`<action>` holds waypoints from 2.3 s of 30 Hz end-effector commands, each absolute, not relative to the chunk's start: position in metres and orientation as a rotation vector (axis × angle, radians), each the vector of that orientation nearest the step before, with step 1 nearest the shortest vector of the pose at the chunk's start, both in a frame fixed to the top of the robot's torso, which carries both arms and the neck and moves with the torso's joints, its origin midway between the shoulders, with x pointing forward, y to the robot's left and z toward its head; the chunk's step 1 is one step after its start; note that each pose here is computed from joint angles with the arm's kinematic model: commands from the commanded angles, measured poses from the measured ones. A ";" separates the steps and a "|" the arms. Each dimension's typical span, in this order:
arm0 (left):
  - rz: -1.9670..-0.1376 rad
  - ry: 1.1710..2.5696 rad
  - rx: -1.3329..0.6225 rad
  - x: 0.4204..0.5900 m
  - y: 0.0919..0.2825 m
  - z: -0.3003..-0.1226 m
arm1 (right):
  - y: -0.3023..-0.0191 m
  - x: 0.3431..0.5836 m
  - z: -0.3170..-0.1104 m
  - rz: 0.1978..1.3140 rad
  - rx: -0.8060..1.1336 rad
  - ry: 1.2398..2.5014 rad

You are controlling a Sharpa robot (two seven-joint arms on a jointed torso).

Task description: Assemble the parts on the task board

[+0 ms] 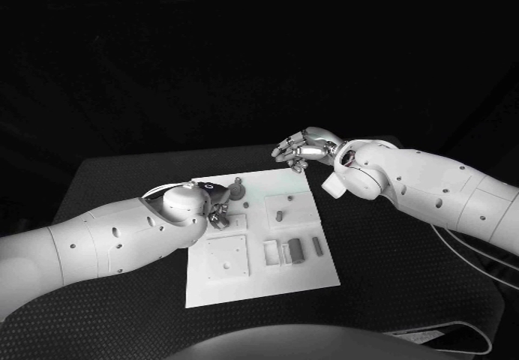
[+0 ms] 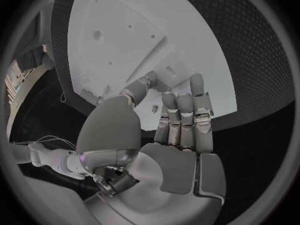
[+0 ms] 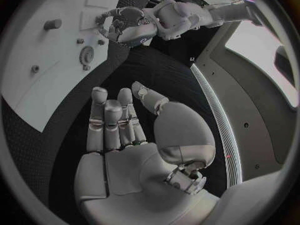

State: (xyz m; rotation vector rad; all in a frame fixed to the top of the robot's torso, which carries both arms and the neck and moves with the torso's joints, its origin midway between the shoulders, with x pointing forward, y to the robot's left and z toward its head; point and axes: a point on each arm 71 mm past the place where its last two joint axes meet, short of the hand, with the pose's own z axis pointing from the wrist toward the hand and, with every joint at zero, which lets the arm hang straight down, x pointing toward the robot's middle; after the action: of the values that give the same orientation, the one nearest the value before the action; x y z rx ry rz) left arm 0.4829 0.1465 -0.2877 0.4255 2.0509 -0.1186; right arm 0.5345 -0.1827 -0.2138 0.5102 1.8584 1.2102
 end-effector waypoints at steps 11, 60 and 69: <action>-0.139 2.023 0.417 0.483 0.143 -0.285 | -0.182 0.533 -0.214 1.221 0.493 1.867; -0.181 2.007 0.429 0.480 0.131 -0.283 | -0.182 0.533 -0.214 1.222 0.493 1.867; -0.176 2.012 0.431 0.481 0.133 -0.284 | -0.182 0.533 -0.214 1.221 0.493 1.867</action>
State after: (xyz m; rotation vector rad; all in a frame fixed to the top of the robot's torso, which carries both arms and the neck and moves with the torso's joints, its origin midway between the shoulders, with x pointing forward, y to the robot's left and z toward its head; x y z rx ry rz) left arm 0.4810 0.1345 -0.2844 0.4205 2.0161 -0.1651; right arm 0.5338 -0.1836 -0.2136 0.5096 1.8589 1.2104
